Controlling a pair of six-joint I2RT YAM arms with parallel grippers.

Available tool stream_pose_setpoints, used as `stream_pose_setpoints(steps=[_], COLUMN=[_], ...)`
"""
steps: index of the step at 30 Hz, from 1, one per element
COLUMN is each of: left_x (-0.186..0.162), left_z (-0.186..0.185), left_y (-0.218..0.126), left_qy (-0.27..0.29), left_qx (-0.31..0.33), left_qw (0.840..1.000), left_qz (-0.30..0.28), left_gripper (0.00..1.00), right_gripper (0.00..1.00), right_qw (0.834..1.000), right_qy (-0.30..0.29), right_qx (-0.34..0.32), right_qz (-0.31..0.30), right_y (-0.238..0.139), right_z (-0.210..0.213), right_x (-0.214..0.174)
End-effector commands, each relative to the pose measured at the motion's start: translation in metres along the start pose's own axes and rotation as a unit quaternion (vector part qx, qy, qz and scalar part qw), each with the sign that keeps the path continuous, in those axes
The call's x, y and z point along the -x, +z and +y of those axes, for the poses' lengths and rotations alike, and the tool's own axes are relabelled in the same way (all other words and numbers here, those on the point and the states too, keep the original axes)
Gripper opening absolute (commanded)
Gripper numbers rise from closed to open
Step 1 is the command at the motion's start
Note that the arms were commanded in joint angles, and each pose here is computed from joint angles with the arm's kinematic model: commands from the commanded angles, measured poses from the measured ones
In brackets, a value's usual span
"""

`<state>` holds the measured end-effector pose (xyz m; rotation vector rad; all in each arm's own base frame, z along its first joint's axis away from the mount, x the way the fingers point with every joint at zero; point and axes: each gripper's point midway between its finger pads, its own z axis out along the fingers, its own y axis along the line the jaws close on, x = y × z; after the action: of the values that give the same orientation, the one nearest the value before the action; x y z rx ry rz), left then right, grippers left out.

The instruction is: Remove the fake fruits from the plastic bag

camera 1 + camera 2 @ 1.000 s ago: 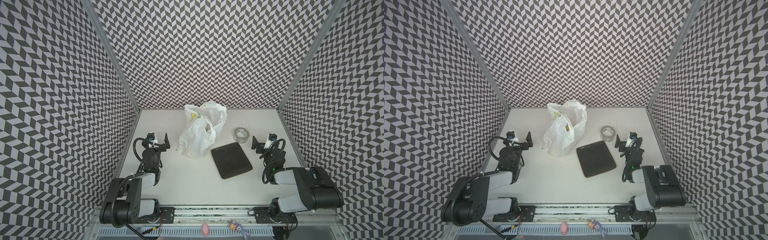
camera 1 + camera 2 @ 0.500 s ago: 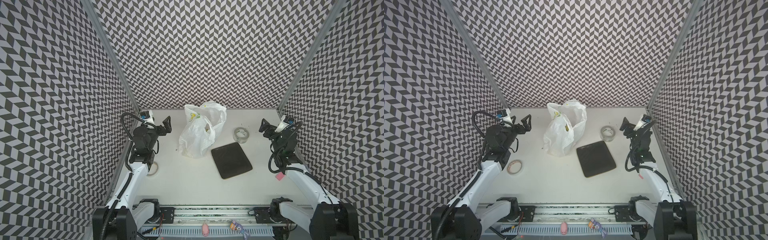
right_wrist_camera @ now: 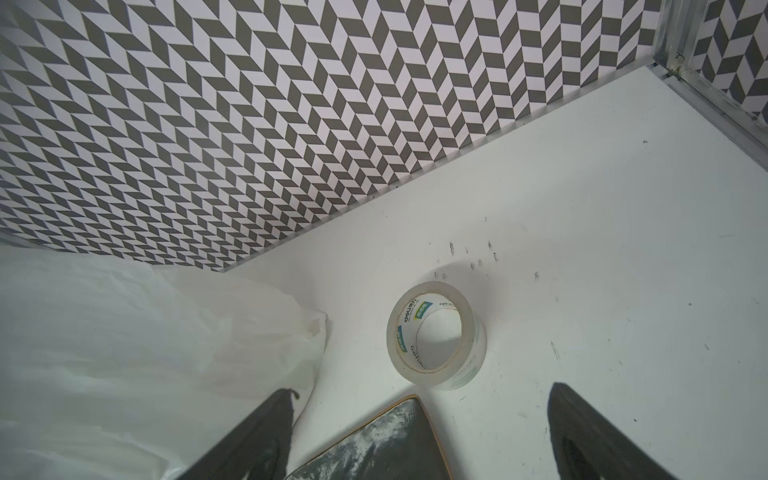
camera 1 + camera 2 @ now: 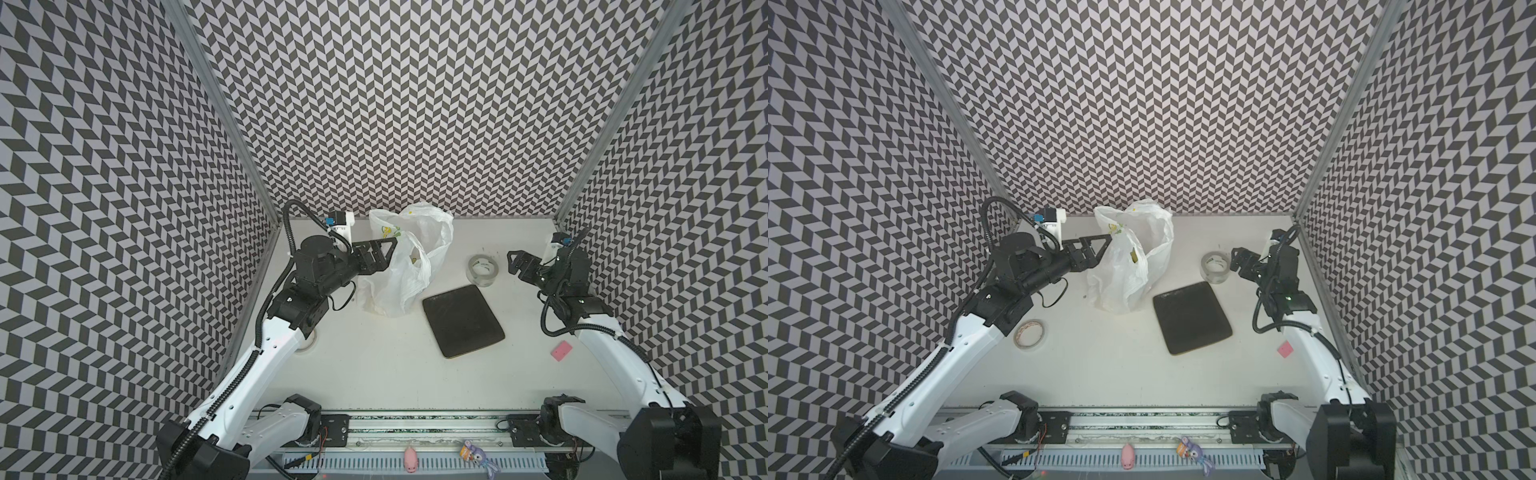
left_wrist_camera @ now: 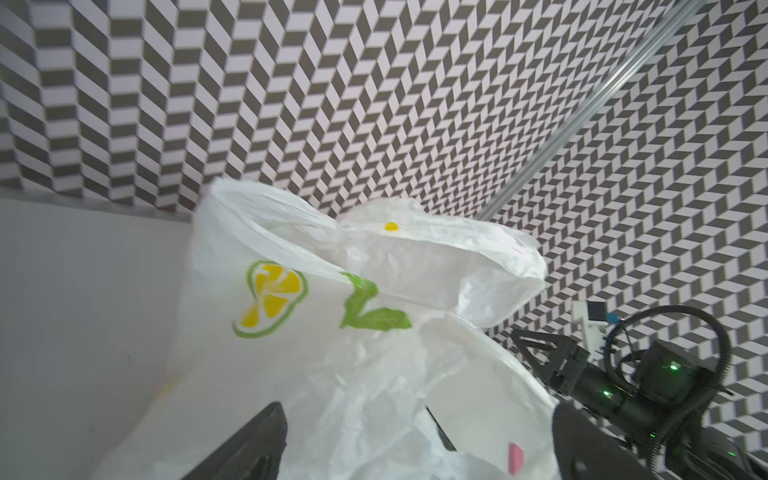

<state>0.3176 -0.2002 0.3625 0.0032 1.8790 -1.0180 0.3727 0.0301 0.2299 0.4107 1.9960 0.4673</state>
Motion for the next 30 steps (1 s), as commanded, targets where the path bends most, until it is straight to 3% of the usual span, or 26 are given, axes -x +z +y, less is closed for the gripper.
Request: stream_pose_setpoints(steps=[1, 10, 18, 25, 30], left_x=[-0.021, -0.041, -0.052, -0.046, -0.044], left_z=[-0.008, -0.050, -0.081, -0.065, -0.064], left_y=[-0.011, -0.014, 0.015, 0.031, 0.045], left_qy=[-0.117, -0.212, -0.197, -0.199, -0.177], left_qx=[0.027, -0.023, -0.047, -0.015, -0.032], left_qw=[0.992, 0.974, 0.973, 0.977, 0.982], left_qz=[0.047, 0.082, 0.111, 0.073, 0.052], left_gripper=[1.00, 0.95, 0.92, 0.76, 0.65], right_gripper=[0.94, 0.94, 0.94, 0.94, 0.92], right_qw=[0.999, 0.993, 0.994, 0.994, 0.995], right_qy=[0.046, 0.107, 0.100, 0.096, 0.089], right_qx=[-0.001, 0.047, 0.040, 0.041, 0.035], right_qz=[-0.022, -0.035, -0.034, -0.036, -0.040], right_y=[-0.012, -0.018, -0.020, -0.026, -0.027], right_z=[-0.003, 0.008, 0.008, 0.011, 0.009], right_x=[0.003, -0.001, 0.001, 0.004, 0.007])
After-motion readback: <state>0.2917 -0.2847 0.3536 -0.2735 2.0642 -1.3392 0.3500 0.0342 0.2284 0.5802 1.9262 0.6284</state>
